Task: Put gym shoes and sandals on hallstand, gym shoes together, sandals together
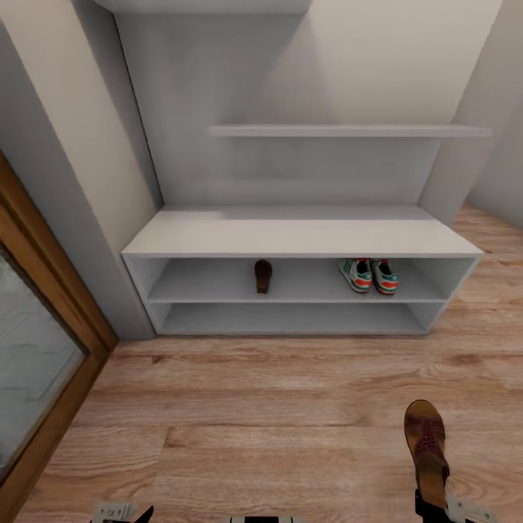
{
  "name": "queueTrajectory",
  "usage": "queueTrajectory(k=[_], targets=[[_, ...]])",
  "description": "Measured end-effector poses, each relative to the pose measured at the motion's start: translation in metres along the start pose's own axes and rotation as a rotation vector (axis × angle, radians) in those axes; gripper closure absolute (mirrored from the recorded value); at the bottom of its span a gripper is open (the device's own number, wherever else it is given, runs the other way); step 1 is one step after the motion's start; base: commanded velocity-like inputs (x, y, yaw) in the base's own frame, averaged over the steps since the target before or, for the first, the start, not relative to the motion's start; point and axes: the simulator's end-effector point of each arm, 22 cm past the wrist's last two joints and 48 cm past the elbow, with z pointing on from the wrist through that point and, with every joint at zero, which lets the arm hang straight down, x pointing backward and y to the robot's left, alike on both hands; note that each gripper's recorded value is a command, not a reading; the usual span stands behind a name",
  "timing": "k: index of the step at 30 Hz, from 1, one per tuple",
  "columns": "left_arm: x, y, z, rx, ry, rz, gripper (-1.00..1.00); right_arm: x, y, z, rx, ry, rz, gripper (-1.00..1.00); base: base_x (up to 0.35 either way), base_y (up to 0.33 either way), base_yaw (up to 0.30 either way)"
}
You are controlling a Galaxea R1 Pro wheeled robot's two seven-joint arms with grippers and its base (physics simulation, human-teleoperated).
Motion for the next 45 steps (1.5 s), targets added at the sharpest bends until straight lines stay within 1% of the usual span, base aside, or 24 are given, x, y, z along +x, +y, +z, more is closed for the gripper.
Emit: queueTrajectory(k=[16,22,23,25,26,29,30,31,32,34,35,37,38,41,42,44,45], targets=[[0.0,-0.001,0.0,0.002,0.001,0.001,-1.0,0.0,0.0,0.0,0.0,-0.001,0.001,1.0,-0.008,0.3,0.0],[0.001,-0.003,0.0,0.008,0.004,0.004,-1.0,0.001,0.003,-0.001,-0.003,0.001,0.003,1.0,0.0,0.027,0.0],[0.003,-0.012,0.003,0.027,0.008,0.009,-1.0,0.001,0.006,-0.001,-0.01,0.001,-0.001,1.0,0.0,0.0,0.0],[0.003,-0.018,0.005,0.039,0.008,0.011,-1.0,0.001,0.008,-0.001,-0.015,0.001,-0.005,1.0,0.0,0.0,0.0],[0.004,-0.028,0.008,0.056,0.009,0.016,-1.0,0.002,0.016,-0.002,-0.032,0.002,-0.016,1.0,0.0,0.0,0.0],[0.005,-0.047,0.014,0.088,0.013,0.025,-1.0,0.005,0.031,-0.005,-0.061,0.002,-0.035,1.0,0.0,0.0,0.0],[0.007,-0.062,0.018,0.115,0.018,0.036,-1.0,0.006,0.043,-0.007,-0.087,0.002,-0.057,1.0,0.0,0.0,0.0],[0.007,-0.07,0.02,0.13,0.022,0.041,-1.0,0.007,0.049,-0.008,-0.097,0.001,-0.063,1.0,0.0,0.0,0.0],[0.01,-0.087,0.024,0.165,0.031,0.06,-1.0,0.007,0.063,-0.01,-0.126,-0.002,-0.08,1.0,0.0,0.0,0.0],[0.013,-0.106,0.027,0.201,0.042,0.082,-1.0,0.006,0.079,-0.013,-0.152,-0.006,-0.087,1.0,0.0,0.0,0.0],[0.016,-0.123,0.03,0.234,0.053,0.106,-1.0,0.005,0.096,-0.016,-0.184,-0.005,-0.103,1.0,0.0,0.0,0.0],[0.019,-0.137,0.032,0.259,0.06,0.125,-1.0,0.005,0.111,-0.017,-0.205,0.007,-0.109,1.0,0.0,0.0,0.0],[0.02,-0.145,0.034,0.269,0.062,0.14,-1.0,0.007,0.124,-0.019,-0.222,0.031,-0.124,1.0,0.0,0.0,0.0],[0.02,-0.147,0.036,0.26,0.061,0.151,-1.0,0.004,0.138,-0.018,-0.217,0.075,-0.135,1.0,0.0,0.0,0.0],[0.02,-0.144,0.036,0.246,0.06,0.156,-1.0,-0.003,0.148,-0.016,-0.206,0.098,-0.143,1.0,0.0,0.0,0.0],[0.021,-0.14,0.036,0.233,0.062,0.16,-1.0,-0.013,0.159,-0.016,-0.191,0.114,-0.146,1.0,0.0,0.0,0.0],[0.022,-0.135,0.035,0.222,0.065,0.164,-1.0,-0.025,0.171,-0.017,-0.178,0.122,-0.146,1.0,0.0,0.0,0.0]])
